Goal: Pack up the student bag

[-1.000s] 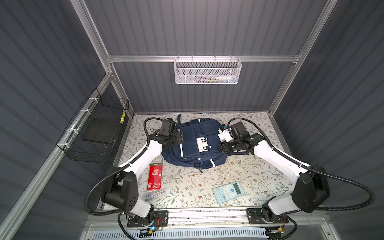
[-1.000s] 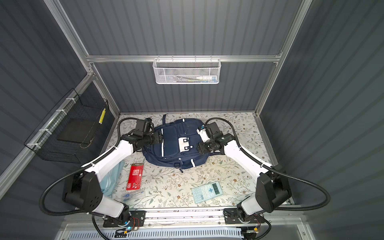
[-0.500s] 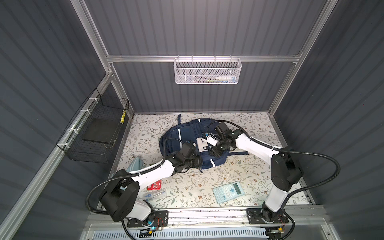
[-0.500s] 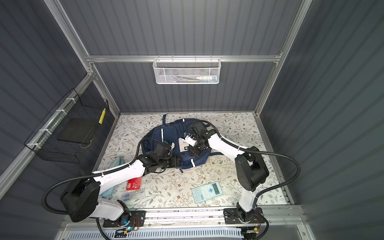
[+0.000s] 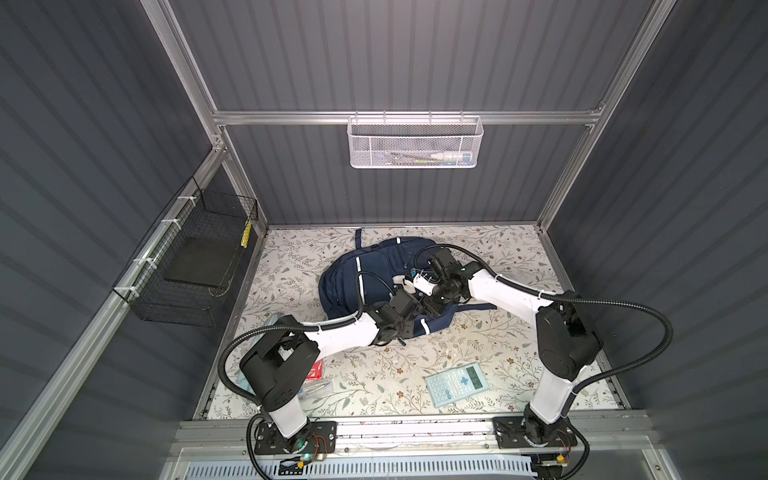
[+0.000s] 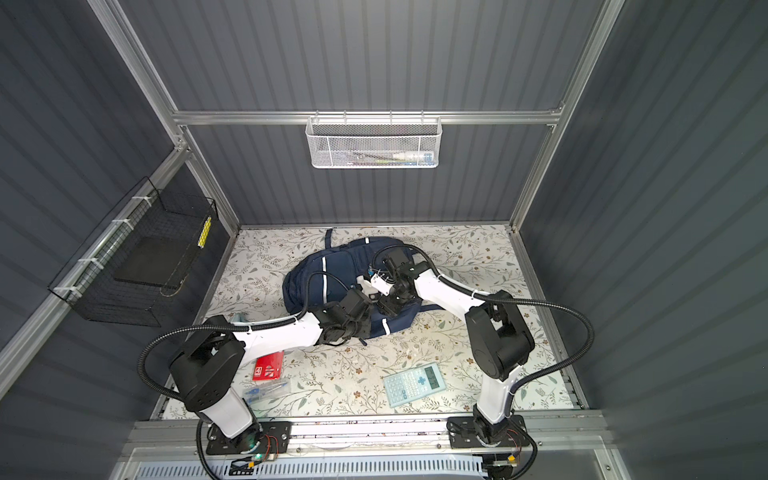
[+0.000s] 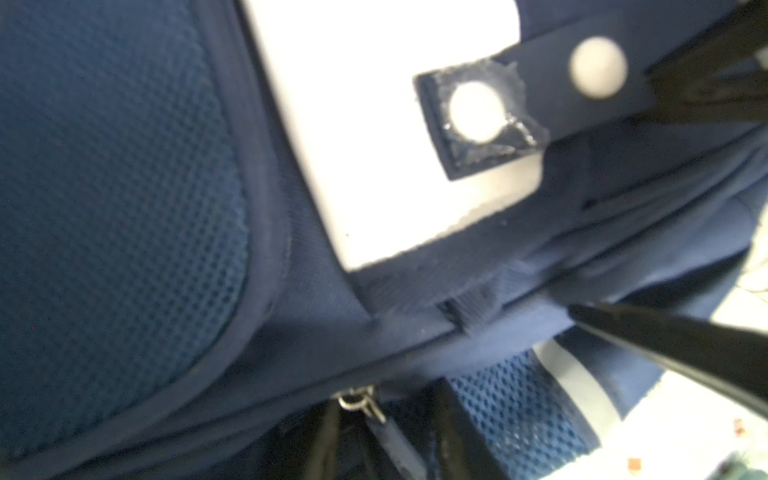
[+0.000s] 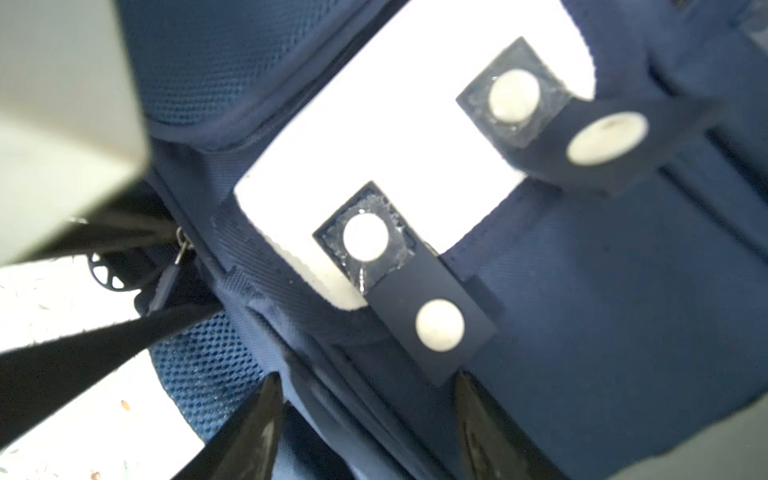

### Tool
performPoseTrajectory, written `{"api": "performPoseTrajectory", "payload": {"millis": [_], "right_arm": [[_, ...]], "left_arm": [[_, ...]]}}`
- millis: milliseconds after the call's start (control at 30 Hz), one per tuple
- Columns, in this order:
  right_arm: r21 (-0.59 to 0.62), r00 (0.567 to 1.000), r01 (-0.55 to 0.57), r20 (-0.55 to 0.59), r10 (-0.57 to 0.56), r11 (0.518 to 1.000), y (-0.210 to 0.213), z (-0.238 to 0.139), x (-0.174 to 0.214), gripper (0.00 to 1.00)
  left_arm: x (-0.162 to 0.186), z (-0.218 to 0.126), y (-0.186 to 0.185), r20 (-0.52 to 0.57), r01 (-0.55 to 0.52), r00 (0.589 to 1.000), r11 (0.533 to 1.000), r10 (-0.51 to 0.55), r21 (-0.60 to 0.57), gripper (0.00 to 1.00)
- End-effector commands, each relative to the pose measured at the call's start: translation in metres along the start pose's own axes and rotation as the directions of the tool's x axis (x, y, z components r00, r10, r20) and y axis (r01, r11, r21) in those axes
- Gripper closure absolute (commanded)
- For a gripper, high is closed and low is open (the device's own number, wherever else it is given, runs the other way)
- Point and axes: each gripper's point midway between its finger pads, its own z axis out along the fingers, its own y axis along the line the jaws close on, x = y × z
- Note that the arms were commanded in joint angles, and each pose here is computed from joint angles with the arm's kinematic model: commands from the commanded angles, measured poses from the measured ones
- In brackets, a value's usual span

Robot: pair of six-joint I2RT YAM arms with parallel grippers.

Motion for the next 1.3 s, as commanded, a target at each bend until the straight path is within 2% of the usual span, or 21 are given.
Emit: {"api": "performPoseTrajectory", "payload": {"millis": [0, 67, 133, 333, 433, 533, 667, 700, 767, 833, 933, 1033, 1100, 1200, 1267], "right_arm": [[0.008, 0.997, -0.042, -0.066, 0.042, 0.999, 0.002, 0.011, 0.020, 0.34], [0.028, 0.996, -0.030, -0.077, 0.032, 0.999, 0.000, 0.015, 0.024, 0.35], [0.059, 0.995, -0.014, -0.094, 0.020, 0.998, -0.004, 0.019, 0.029, 0.36], [0.068, 0.993, -0.015, -0.115, 0.023, 0.998, -0.004, 0.023, 0.037, 0.37], [0.020, 0.999, -0.008, -0.051, 0.009, 1.000, 0.013, 0.016, 0.030, 0.36], [0.023, 0.993, 0.064, 0.095, -0.066, 0.998, 0.029, 0.014, 0.012, 0.32], [0.128, 0.973, 0.180, 0.125, -0.196, 0.975, 0.033, 0.028, -0.006, 0.30], [0.150, 0.972, 0.195, 0.104, -0.212, 0.969, 0.030, 0.033, -0.007, 0.31], [0.192, 0.977, 0.207, 0.011, -0.213, 0.959, 0.019, 0.043, 0.001, 0.41], [0.233, 0.975, 0.217, -0.087, -0.202, 0.948, 0.003, 0.050, 0.018, 0.57], [0.239, 0.973, 0.213, -0.136, -0.184, 0.947, -0.009, 0.048, 0.042, 0.79], [0.272, 0.981, 0.184, -0.115, -0.158, 0.944, -0.017, 0.034, 0.053, 0.86], [0.305, 0.990, 0.142, -0.062, -0.129, 0.942, -0.026, 0.021, 0.054, 0.93], [0.328, 0.995, 0.068, 0.042, -0.087, 0.942, -0.039, 0.002, 0.053, 0.94], [0.362, 0.995, 0.055, 0.052, -0.079, 0.931, -0.053, -0.006, 0.057, 0.94]], "left_arm": [[0.001, 0.001, 0.003, -0.013, -0.022, 1.000, 0.999, 0.021, -0.032, 0.82], [0.000, -0.006, 0.000, -0.018, -0.015, 1.000, 1.000, 0.015, -0.009, 0.94], [-0.003, -0.013, -0.001, -0.018, -0.015, 1.000, 1.000, 0.015, -0.002, 0.98], [-0.005, -0.022, 0.018, -0.030, -0.009, 1.000, 1.000, 0.009, -0.024, 1.00], [-0.004, -0.018, 0.025, -0.057, 0.037, 0.998, 0.999, -0.036, 0.031, 1.00], [-0.015, -0.031, 0.022, -0.027, 0.083, 0.996, 0.992, -0.081, 0.097, 1.00], [-0.020, -0.048, 0.018, -0.027, 0.083, 0.996, 0.988, -0.081, 0.129, 1.00], [-0.019, -0.051, 0.019, -0.032, 0.092, 0.996, 0.986, -0.088, 0.141, 1.00], [-0.016, -0.055, 0.023, -0.037, 0.109, 0.994, 0.982, -0.104, 0.154, 1.00], [-0.012, -0.059, 0.037, -0.045, 0.113, 0.993, 0.987, -0.108, 0.118, 1.00], [-0.004, -0.061, 0.071, -0.060, 0.125, 0.991, 0.991, -0.122, 0.042, 1.00], [-0.004, -0.068, 0.102, -0.047, 0.129, 0.990, 0.991, -0.131, -0.032, 1.00], [-0.012, -0.078, 0.114, -0.031, 0.119, 0.992, 0.990, -0.122, -0.071, 1.00], [-0.023, -0.087, 0.137, -0.014, 0.116, 0.993, 0.985, -0.119, -0.126, 1.00], [-0.031, -0.094, 0.159, -0.002, 0.149, 0.989, 0.979, -0.150, -0.140, 1.00]]}}
